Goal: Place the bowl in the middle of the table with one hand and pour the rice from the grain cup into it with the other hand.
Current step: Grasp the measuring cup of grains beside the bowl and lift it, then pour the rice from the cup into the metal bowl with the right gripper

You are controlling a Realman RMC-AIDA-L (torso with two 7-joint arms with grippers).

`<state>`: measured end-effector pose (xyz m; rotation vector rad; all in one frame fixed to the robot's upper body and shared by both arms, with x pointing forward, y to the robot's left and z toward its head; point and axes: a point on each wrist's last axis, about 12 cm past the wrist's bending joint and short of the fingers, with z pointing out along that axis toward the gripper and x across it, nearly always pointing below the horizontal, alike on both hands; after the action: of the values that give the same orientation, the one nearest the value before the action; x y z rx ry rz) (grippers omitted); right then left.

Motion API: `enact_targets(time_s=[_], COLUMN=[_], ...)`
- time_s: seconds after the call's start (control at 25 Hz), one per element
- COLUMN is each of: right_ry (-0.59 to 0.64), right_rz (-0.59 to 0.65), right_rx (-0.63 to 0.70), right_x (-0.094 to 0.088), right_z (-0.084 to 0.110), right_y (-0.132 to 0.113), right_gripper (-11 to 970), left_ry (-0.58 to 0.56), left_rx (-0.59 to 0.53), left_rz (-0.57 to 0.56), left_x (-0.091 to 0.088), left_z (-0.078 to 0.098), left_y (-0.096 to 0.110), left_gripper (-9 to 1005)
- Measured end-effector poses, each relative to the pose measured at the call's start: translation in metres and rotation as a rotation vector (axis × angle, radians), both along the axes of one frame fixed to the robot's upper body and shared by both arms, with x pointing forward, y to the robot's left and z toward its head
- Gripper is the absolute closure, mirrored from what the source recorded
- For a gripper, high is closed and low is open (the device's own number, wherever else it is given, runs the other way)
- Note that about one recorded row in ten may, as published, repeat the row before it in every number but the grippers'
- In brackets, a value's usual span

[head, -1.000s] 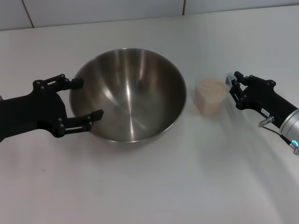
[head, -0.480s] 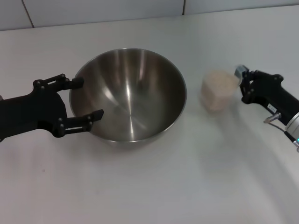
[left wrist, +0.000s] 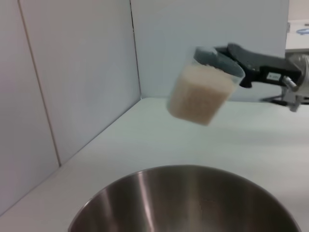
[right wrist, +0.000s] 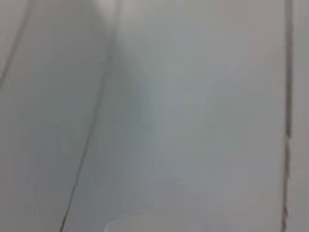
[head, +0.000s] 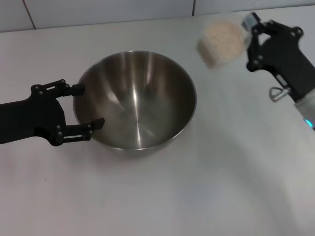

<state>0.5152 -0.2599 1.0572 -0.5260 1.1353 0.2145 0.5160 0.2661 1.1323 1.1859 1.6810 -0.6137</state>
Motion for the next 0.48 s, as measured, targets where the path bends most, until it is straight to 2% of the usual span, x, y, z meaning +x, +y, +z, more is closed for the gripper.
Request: enact_targets(time_s=[0.08,0.16,0.2,0.24,0.28,0.36,0.4,0.44,0.48], right_ry=[-0.033,-0.095,-0.147,-0.147,-0.17,-0.254,-0.322,-0.322,-0.358], right_rz=[-0.006,-0.019,-0.044,-0.044,-0.06,-0.111,-0.152,-0.152,-0.171], right_rx=[-0.044,-0.164,-0.282,-0.282,-0.338,-0.498,-0.627,-0.627,-0.693], right_x=[0.003,0.009,0.011,0.011,0.011,0.01,0.007,0.007,0.006], right_z=[0.001,0.002,-0.001,-0.001,-0.003,-0.006,-0.008,-0.008,-0.009], right_y=[0.005,0.019,0.032,0.032,0.037,0.052,0.064,0.064,0.071], right_gripper=[950,950,950,950,950,950,950,950,950], left_ry=[0.002,0.003,0.004,0.003,0.003,-0.001,-0.005,-0.005,-0.005], left_rx=[0.007,0.021,0.027,0.032,0.038,0.042,0.045,0.045,0.045], left_rz=[0.0,0.001,0.001,0.001,0.001,0.001,0.0,0.0,-0.001], left_x=[0.0,0.001,0.001,0.001,0.001,0.002,0.002,0.002,0.002], left_z=[0.0,0.001,0.002,0.002,0.003,0.005,0.006,0.006,0.006], left_y=[0.0,0.0,0.0,0.0,0.0,0.0,0.0,0.0,0.0], left_gripper=[149,149,149,149,149,149,149,149,149])
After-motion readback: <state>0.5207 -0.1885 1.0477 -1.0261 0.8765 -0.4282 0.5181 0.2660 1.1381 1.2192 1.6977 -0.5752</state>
